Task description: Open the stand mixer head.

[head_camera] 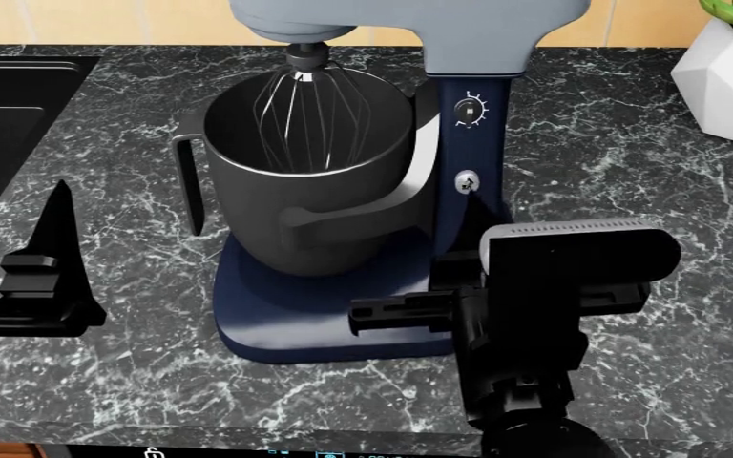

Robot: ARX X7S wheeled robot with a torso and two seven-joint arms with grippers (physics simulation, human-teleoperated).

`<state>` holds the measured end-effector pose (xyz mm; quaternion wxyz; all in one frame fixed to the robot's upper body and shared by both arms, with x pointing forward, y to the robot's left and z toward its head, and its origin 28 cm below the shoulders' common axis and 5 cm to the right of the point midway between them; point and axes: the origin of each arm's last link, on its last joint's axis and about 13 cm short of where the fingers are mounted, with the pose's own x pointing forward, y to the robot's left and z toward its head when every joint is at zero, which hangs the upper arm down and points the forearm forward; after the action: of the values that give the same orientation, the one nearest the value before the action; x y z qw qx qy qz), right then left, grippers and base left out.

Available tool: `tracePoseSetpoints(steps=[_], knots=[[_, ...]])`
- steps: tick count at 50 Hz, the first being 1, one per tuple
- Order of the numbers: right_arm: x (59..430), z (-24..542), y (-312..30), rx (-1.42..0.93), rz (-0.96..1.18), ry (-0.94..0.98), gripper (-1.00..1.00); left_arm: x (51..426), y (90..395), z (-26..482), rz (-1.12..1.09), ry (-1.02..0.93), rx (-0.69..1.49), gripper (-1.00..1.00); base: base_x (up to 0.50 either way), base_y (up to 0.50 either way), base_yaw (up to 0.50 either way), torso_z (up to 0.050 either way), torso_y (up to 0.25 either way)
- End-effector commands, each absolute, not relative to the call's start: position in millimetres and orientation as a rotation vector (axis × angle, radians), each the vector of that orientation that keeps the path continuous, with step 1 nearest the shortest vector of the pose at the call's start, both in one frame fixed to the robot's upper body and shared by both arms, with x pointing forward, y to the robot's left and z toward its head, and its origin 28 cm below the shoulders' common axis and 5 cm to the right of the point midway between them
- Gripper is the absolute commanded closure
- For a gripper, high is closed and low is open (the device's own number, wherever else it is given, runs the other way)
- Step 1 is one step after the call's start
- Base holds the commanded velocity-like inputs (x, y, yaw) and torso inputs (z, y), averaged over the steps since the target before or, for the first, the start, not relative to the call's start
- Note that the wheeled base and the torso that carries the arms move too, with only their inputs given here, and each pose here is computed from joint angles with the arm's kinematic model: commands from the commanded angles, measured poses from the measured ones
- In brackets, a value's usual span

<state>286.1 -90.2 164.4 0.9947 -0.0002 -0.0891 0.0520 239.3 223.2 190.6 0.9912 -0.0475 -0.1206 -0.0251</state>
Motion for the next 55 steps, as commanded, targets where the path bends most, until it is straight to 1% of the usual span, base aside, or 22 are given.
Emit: tracePoseSetpoints(steps=[1,9,13,16,28,37,46,52,53,54,55], knots=[[301,166,-93,0.002,0.084,-0.17,1.0,240,224,191,-0.047,-0.242,-0.097,-1.0,0.0,0.0,0.0,0.0,0.0],[312,168,-94,-0.017,0.059,-0.173,1.0,240,224,191,-0.049,-0.241,-0.098,-1.0,0.0,0.0,0.0,0.0,0.0],[321,158,-93,-0.038,0.069,-0.125,1.0,240,224,191,-0.049,-0.241,-0.096,-1.0,0.0,0.0,0.0,0.0,0.0],[323,154,-91,-0.026,0.102,-0.101,1.0,240,224,191,-0.049,-0.24,-0.096,-1.0,0.0,0.0,0.0,0.0,0.0],[328,150,-91,-0.002,0.09,-0.097,1.0,242,224,190,-0.047,-0.239,-0.099,-1.0,0.0,0.0,0.0,0.0,0.0],[340,143,-94,0.003,0.053,-0.07,1.0,241,224,190,-0.048,-0.238,-0.097,-1.0,0.0,0.0,0.0,0.0,0.0],[336,147,-91,0.002,0.064,-0.026,1.0,241,223,190,-0.05,-0.237,-0.094,-1.0,0.01,0.0,0.01,0.0,0.0],[333,147,-95,-0.001,0.051,-0.013,1.0,241,223,190,-0.05,-0.238,-0.094,-1.0,0.01,0.0,0.01,0.0,0.0],[326,151,-94,-0.076,0.054,-0.067,1.0,241,223,190,-0.051,-0.237,-0.095,-1.0,0.01,0.0,0.01,0.0,0.0],[319,154,-92,-0.124,0.063,-0.082,1.0,241,223,190,-0.051,-0.238,-0.095,-1.0,0.0,0.0,0.0,0.0,0.0],[308,161,-93,-0.067,0.067,-0.098,1.0,242,223,189,-0.052,-0.236,-0.095,-1.0,0.0,0.0,0.0,0.0,0.0]])
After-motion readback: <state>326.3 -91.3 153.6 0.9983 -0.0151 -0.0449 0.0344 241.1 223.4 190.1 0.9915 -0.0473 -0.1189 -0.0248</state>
